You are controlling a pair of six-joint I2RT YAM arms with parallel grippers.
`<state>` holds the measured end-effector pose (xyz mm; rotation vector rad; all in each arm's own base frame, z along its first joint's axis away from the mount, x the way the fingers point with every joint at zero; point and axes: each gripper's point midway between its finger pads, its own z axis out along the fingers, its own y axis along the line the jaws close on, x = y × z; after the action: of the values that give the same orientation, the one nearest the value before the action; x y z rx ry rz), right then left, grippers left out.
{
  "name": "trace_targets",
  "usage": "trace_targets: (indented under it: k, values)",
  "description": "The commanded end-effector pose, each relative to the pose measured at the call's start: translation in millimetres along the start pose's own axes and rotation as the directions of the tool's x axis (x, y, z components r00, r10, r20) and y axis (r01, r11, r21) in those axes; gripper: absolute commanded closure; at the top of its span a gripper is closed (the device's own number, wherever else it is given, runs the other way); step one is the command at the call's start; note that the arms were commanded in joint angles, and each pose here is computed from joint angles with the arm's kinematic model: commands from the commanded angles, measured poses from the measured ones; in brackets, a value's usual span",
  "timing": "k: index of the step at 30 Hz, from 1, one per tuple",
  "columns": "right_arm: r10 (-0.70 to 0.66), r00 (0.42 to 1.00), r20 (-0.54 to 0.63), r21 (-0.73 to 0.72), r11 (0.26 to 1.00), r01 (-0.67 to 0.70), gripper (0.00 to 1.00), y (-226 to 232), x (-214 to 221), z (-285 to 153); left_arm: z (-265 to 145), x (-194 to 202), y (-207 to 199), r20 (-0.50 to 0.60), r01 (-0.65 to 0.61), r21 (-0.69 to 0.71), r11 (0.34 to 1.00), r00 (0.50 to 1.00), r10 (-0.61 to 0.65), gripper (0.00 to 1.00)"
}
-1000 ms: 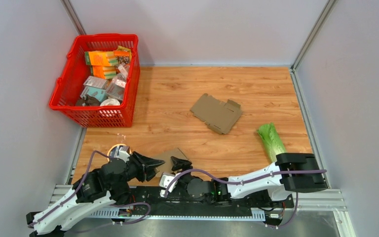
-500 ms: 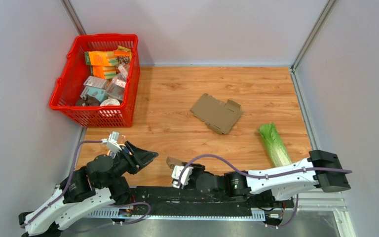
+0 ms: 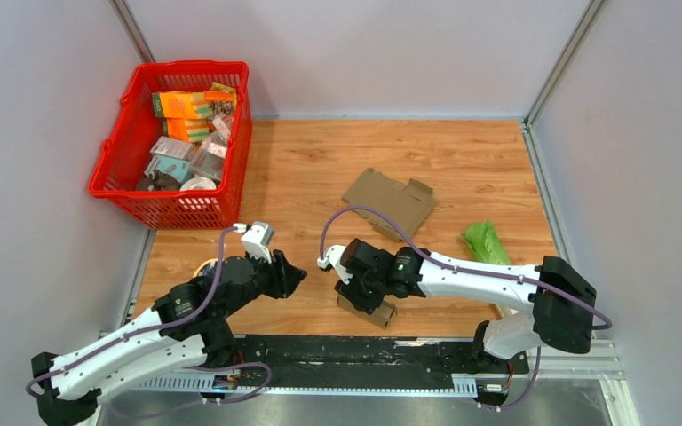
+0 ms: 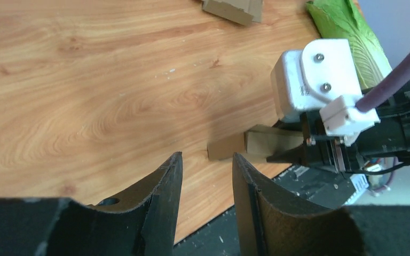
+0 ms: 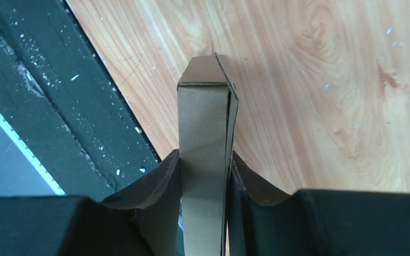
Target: Fold the paper box
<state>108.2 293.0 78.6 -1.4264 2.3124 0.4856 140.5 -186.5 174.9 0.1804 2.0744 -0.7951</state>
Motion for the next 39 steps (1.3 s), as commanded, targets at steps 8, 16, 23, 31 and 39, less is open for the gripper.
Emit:
trace_targets:
  k: [8, 16, 23, 31, 39]
  values:
    - [0.011, 0.997, 0.072, -0.073, 0.997, -0.006, 0.73, 12.6, -18.5, 5.2, 41.4, -10.4, -48.5, 0.156, -0.148, 0.245, 0.958, 0.981, 0.111, 0.54]
    - [0.002, 0.99, 0.139, -0.096, 0.995, 0.011, 0.76, 16.6, -34.8, 5.9, 53.7, 15.9, -62.7, 0.078, -0.232, 0.341, 0.911, 0.973, 0.218, 0.57]
    - [-0.007, 0.99, 0.142, -0.122, 0.992, 0.025, 0.77, 20.8, -34.5, 9.7, 57.6, 23.5, -51.0, 0.065, -0.279, 0.312, 0.908, 0.96, 0.273, 0.59]
    - [-0.02, 0.988, 0.153, -0.15, 0.988, 0.043, 0.78, 26.0, -34.4, 8.4, 63.2, 34.1, -47.3, 0.031, -0.32, 0.34, 0.884, 0.944, 0.329, 0.59]
    - [-0.018, 0.99, 0.139, -0.134, 0.99, 0.037, 0.78, 22.2, -28.4, 10.8, 61.9, 44.1, -33.3, -0.007, -0.293, 0.309, 0.905, 0.951, 0.31, 0.6]
